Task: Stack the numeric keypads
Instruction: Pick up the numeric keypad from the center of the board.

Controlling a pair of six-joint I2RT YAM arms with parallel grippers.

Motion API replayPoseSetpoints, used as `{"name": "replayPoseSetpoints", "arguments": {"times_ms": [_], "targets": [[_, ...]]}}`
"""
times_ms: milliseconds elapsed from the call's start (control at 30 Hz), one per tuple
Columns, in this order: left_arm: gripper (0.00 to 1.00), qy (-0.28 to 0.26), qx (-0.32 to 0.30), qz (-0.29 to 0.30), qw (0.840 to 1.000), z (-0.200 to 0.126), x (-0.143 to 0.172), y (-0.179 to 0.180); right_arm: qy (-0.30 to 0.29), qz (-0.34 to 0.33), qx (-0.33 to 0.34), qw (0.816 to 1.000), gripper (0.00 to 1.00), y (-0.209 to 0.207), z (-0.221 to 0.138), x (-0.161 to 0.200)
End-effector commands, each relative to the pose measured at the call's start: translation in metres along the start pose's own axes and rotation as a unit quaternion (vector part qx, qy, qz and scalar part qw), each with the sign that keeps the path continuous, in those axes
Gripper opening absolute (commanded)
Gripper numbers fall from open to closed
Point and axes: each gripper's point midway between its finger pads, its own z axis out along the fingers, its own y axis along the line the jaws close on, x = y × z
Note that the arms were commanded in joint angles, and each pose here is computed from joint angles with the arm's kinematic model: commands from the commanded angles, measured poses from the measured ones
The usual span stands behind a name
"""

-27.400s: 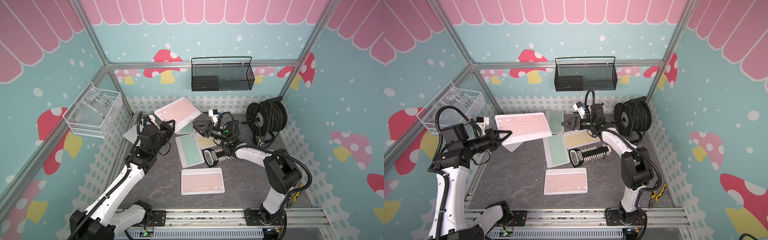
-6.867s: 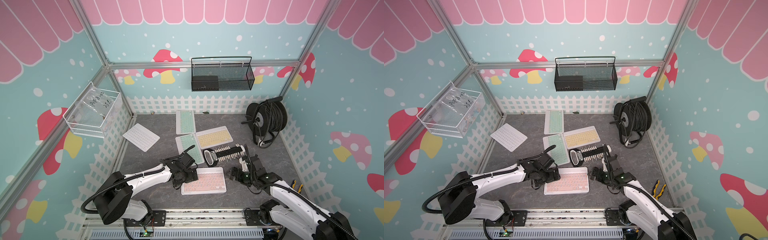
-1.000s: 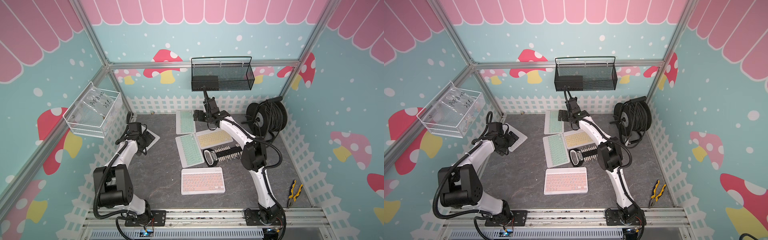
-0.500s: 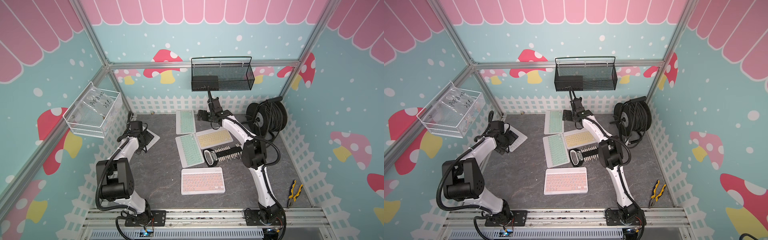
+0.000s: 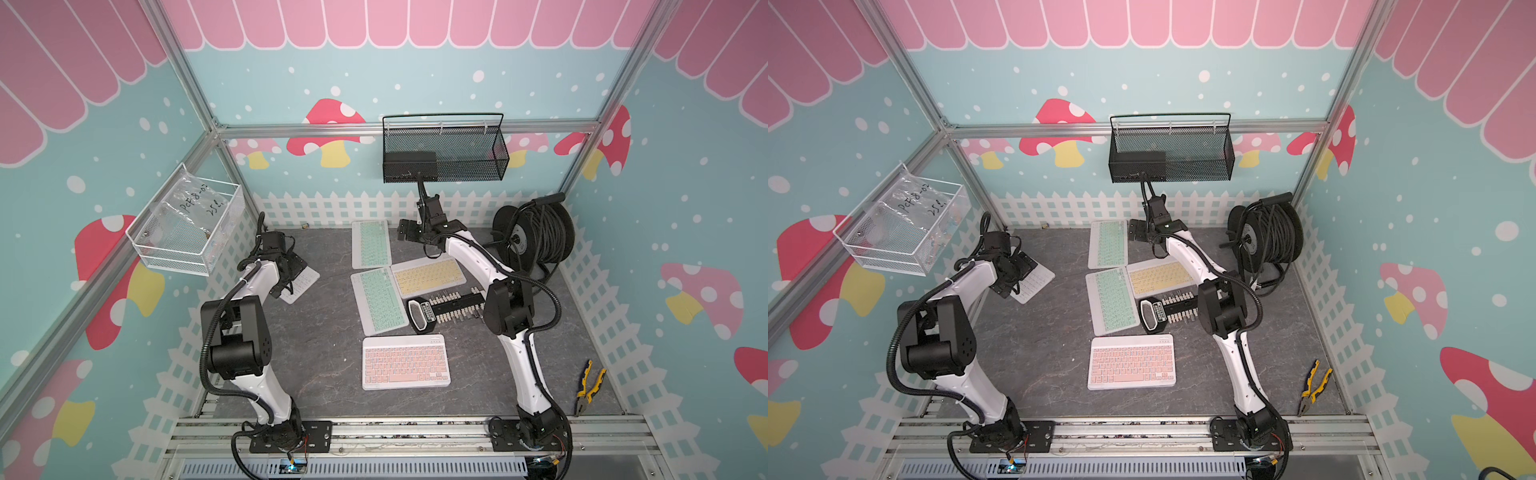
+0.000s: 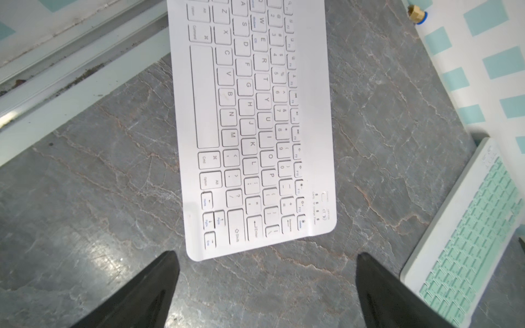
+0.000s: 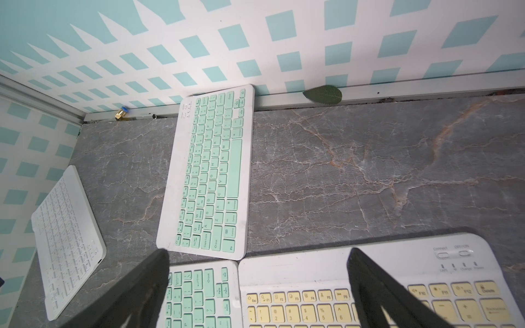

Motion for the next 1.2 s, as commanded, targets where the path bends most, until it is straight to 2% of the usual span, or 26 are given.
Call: {"name": "replayPoseSetpoints", "arguments": {"times_ms": [0, 400, 567, 867, 967, 1067, 1167], "targets": [[1.0, 0.001, -0.007, 0.01, 1.0, 0.009, -0.007, 0.006, 0.01, 0.011, 0.026, 1.0, 1.0, -0.015, 0.0, 0.007], [1.0, -0.002, 0.059, -0.001, 0.998, 0.026, -0.029, 0.016, 0.011, 0.023, 0.044, 0.999, 1.0, -0.025, -0.006, 0.011], [1.0, -0.001, 0.06, -0.012, 0.998, 0.033, -0.035, 0.027, 0.011, 0.024, 0.053, 0.998, 1.0, -0.031, -0.01, 0.017], [1.0, -0.016, 0.041, -0.039, 0.998, 0.041, -0.085, 0.071, 0.014, 0.021, 0.054, 0.998, 1.0, -0.035, -0.008, 0.018], [1.0, -0.014, 0.052, -0.039, 0.998, 0.051, -0.097, 0.074, 0.012, -0.006, 0.01, 1.0, 1.0, -0.019, -0.006, 0.015], [1.0, -0.011, 0.072, -0.033, 0.997, 0.06, -0.108, 0.069, 0.022, -0.038, -0.079, 0.996, 0.99, 0.012, -0.002, 0.018], [1.0, -0.024, 0.082, -0.033, 0.996, 0.064, -0.121, 0.067, 0.036, -0.038, -0.127, 0.991, 0.99, 0.027, 0.002, 0.025]]}}
